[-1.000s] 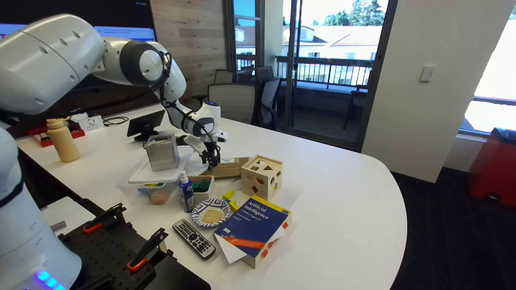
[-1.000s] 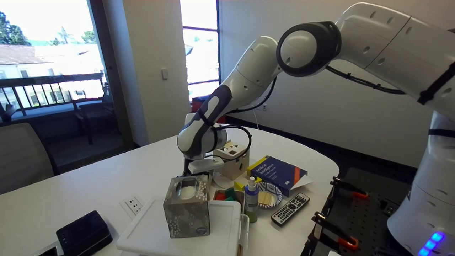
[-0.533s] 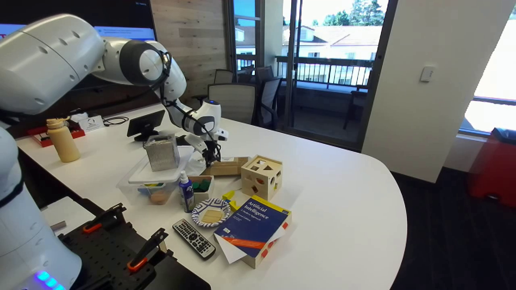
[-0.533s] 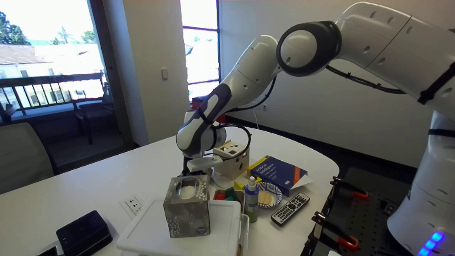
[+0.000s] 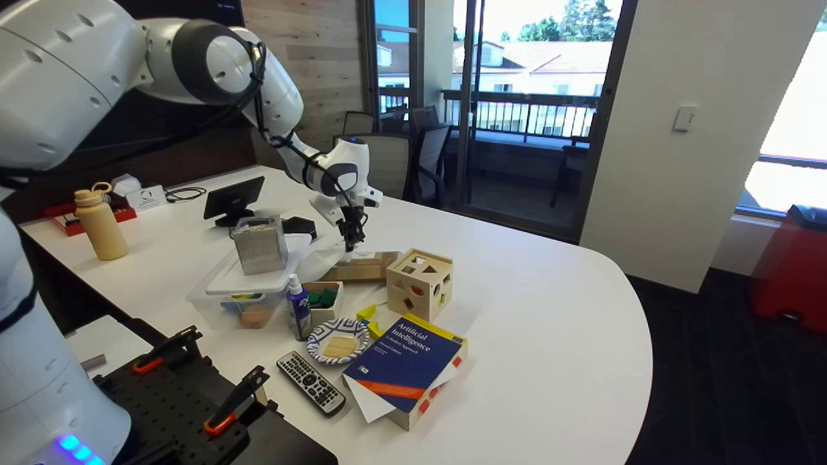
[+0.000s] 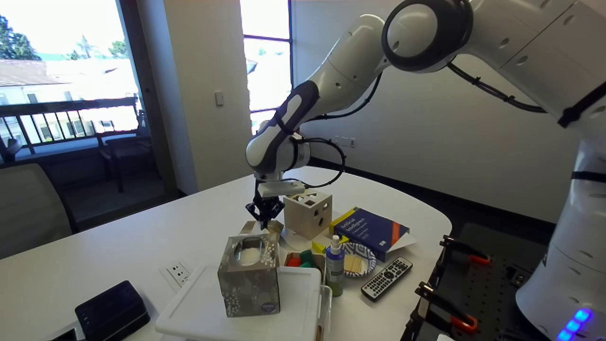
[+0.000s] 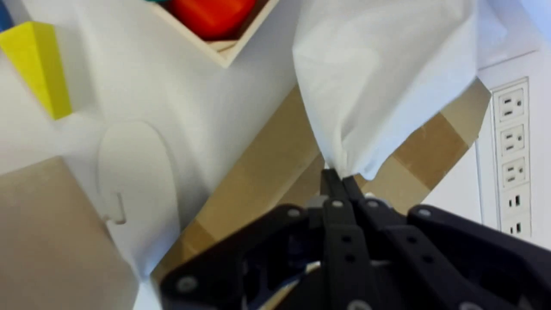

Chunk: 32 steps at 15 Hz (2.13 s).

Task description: Wipe the book with the towel

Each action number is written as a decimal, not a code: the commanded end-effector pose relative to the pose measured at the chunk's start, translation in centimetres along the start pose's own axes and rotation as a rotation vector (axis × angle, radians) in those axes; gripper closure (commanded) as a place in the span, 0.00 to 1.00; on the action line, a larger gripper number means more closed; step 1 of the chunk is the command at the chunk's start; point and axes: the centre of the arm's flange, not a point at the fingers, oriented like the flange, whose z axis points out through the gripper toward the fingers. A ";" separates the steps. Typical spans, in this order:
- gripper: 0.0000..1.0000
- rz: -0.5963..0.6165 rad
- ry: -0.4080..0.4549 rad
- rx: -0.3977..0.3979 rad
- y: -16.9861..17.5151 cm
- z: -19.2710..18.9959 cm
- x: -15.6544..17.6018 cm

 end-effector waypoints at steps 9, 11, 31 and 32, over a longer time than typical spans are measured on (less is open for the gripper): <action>1.00 0.488 0.187 0.065 21.4 -16.5 -4.7; 1.00 0.547 0.235 0.064 26.4 -16.6 -4.8; 1.00 0.718 0.096 -0.099 40.6 1.2 1.1; 1.00 0.733 0.086 -0.109 41.2 1.7 1.0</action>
